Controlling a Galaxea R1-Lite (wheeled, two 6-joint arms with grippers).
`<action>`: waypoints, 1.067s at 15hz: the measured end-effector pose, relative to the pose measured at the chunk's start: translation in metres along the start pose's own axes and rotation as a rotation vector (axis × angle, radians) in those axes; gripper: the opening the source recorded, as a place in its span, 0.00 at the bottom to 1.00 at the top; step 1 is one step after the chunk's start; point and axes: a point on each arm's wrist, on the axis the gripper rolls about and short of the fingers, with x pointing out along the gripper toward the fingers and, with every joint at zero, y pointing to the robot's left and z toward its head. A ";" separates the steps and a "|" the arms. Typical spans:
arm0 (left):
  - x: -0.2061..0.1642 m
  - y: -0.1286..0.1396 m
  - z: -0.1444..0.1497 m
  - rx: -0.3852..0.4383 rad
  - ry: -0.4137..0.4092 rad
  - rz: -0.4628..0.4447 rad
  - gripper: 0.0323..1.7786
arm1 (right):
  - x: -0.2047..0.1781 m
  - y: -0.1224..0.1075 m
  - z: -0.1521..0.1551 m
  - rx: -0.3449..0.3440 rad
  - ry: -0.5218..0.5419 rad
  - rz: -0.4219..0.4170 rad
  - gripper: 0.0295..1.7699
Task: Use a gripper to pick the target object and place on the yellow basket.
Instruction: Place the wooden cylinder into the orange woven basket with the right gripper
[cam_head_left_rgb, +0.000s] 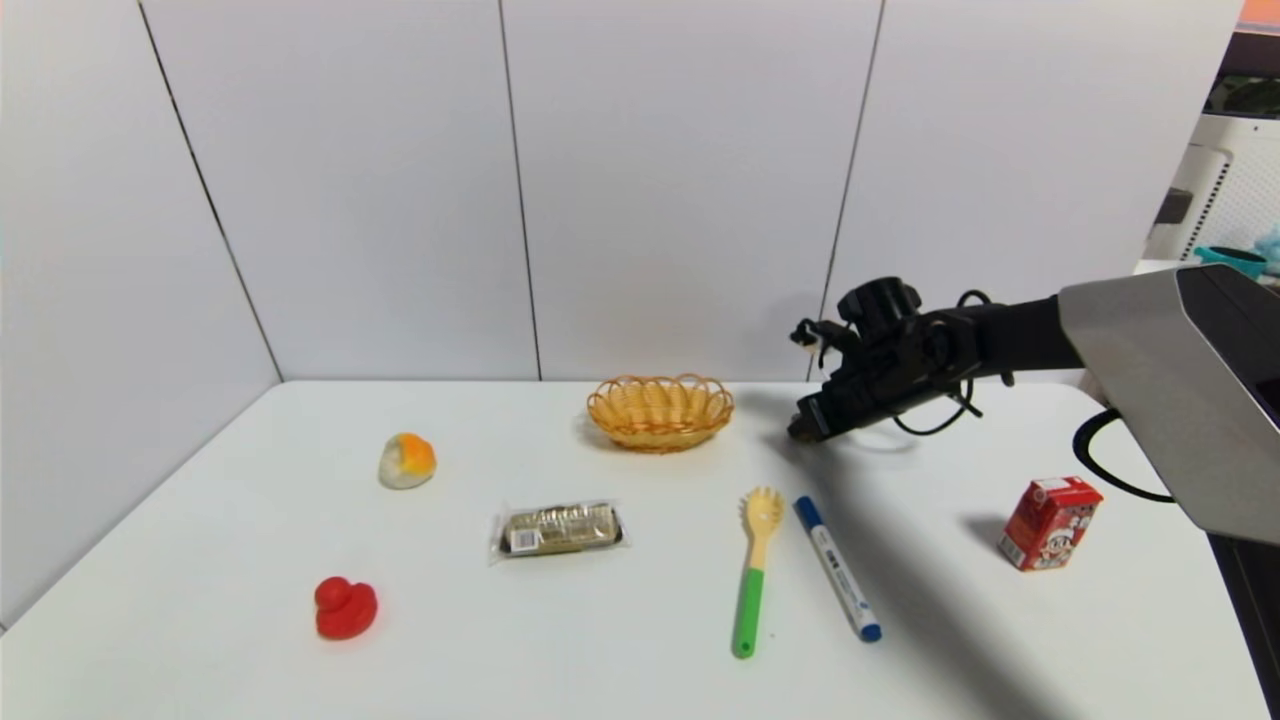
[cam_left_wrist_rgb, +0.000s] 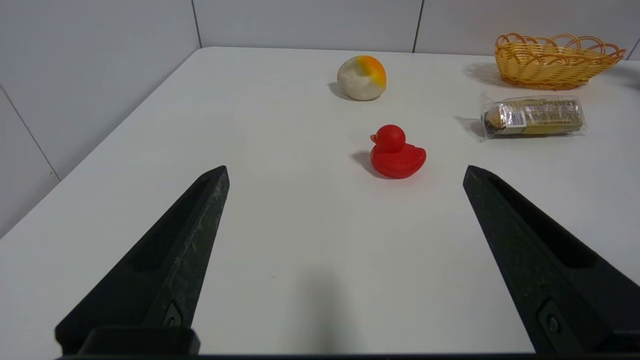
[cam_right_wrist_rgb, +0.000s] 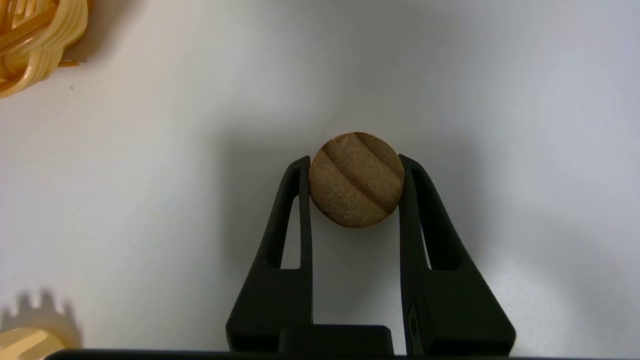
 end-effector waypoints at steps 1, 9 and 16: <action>0.000 0.000 0.000 0.000 0.000 0.000 0.95 | -0.001 0.001 0.001 -0.001 -0.002 0.000 0.25; 0.000 0.000 0.000 0.000 0.000 0.000 0.95 | -0.059 0.052 0.050 -0.120 -0.221 0.165 0.25; 0.000 0.000 0.000 0.000 0.000 0.000 0.95 | -0.059 0.118 0.074 -0.269 -0.373 0.326 0.25</action>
